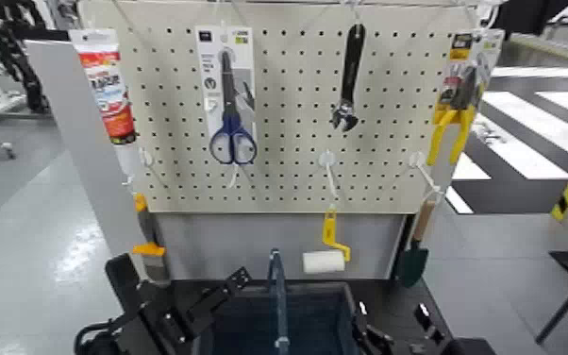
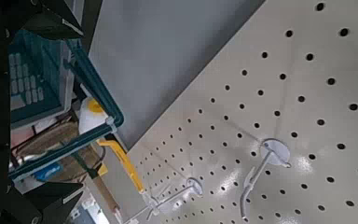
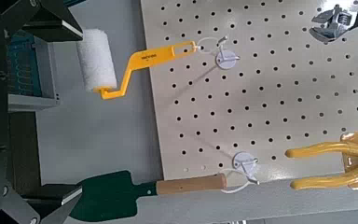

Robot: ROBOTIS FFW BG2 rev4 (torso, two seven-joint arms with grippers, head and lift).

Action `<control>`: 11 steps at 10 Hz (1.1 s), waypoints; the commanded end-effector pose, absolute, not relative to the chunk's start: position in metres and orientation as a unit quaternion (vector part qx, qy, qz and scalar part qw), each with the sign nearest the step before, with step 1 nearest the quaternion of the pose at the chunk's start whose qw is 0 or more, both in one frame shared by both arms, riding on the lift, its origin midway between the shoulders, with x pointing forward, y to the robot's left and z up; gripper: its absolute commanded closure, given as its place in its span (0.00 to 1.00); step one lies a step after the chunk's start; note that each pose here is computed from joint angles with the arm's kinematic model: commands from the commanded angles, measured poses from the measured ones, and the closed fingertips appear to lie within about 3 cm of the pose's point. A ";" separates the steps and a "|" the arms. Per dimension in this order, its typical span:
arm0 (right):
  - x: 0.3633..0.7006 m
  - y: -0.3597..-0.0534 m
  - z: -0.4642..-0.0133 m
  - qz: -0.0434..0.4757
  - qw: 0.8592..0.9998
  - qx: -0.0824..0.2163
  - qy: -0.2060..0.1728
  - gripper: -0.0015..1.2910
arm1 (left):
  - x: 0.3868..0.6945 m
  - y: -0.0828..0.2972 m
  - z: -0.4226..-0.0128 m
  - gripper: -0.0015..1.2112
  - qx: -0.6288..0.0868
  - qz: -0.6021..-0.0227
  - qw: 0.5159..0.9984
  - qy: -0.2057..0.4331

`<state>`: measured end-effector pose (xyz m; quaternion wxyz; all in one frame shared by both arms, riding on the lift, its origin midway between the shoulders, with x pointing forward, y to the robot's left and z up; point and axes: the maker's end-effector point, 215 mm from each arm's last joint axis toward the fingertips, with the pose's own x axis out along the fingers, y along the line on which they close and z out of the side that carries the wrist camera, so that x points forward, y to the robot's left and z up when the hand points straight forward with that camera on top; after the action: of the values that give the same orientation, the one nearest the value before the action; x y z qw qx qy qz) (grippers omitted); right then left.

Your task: Grasp the handle of the crate.

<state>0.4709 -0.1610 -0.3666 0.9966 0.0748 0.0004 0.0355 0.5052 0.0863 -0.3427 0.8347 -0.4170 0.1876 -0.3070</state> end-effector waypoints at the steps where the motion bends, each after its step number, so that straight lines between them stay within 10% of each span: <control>1: 0.471 -0.160 -0.366 0.036 0.996 0.076 0.000 0.12 | 0.498 0.064 -0.341 0.11 -0.459 -0.337 0.793 0.216; 11: 0.472 -0.158 -0.363 0.038 0.996 0.081 -0.005 0.12 | 0.493 0.013 -0.331 0.12 -0.549 -0.428 0.665 0.272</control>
<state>0.4718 -0.1581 -0.3640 0.9960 0.0809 -0.0040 0.0373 0.4922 0.0135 -0.3305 0.6687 -0.5455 0.2691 -0.4277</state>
